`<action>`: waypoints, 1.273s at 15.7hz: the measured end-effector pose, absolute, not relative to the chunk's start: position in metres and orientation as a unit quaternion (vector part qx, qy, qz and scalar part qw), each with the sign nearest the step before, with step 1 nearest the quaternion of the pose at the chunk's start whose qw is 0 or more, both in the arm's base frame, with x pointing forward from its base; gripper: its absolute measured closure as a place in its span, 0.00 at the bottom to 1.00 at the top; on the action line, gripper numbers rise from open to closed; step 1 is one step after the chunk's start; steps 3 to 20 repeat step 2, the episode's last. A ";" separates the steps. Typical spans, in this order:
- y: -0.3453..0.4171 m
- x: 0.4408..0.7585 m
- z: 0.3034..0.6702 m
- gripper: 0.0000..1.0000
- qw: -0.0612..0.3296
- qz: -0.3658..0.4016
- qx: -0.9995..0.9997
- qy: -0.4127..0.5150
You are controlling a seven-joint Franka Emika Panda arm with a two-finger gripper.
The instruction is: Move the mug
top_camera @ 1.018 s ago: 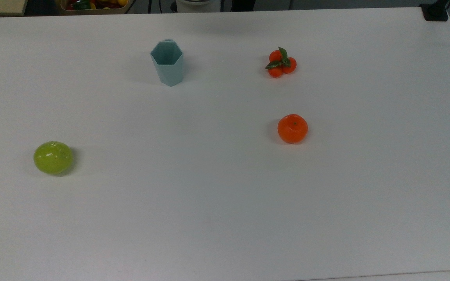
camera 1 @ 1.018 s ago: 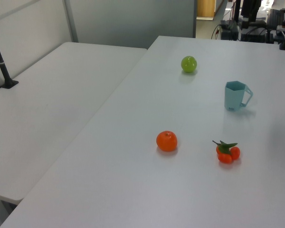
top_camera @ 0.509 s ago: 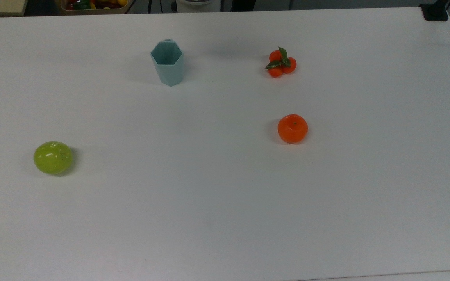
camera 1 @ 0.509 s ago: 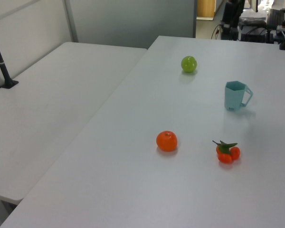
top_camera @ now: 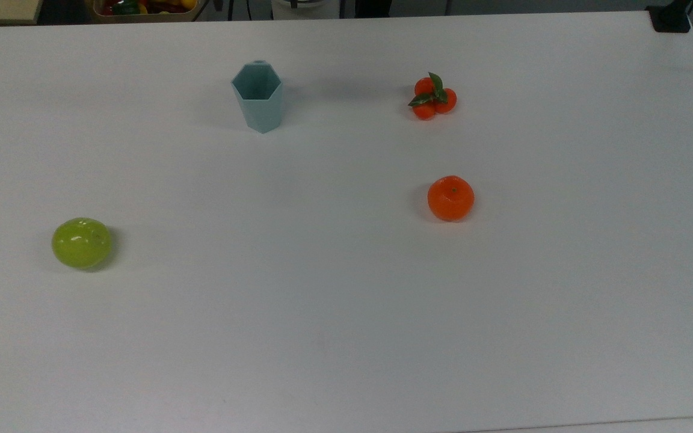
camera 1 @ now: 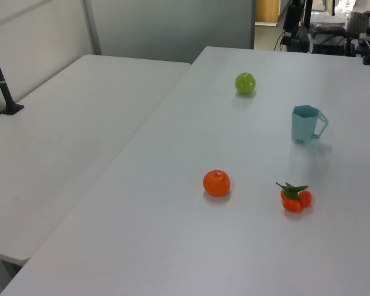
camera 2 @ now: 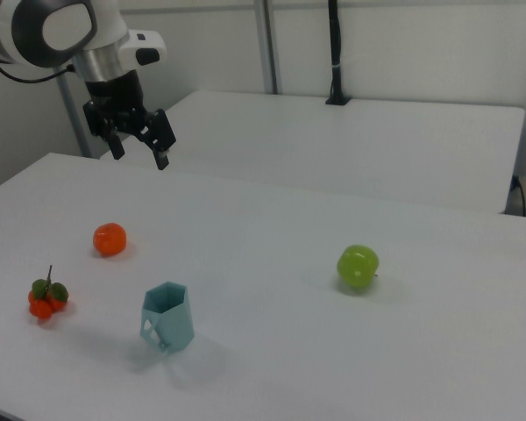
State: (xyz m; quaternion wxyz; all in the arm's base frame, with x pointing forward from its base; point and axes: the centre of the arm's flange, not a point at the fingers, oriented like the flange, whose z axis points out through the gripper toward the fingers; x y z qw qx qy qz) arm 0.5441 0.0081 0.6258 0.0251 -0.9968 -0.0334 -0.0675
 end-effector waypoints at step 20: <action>0.007 0.544 0.626 0.00 0.025 -0.068 -0.997 -0.033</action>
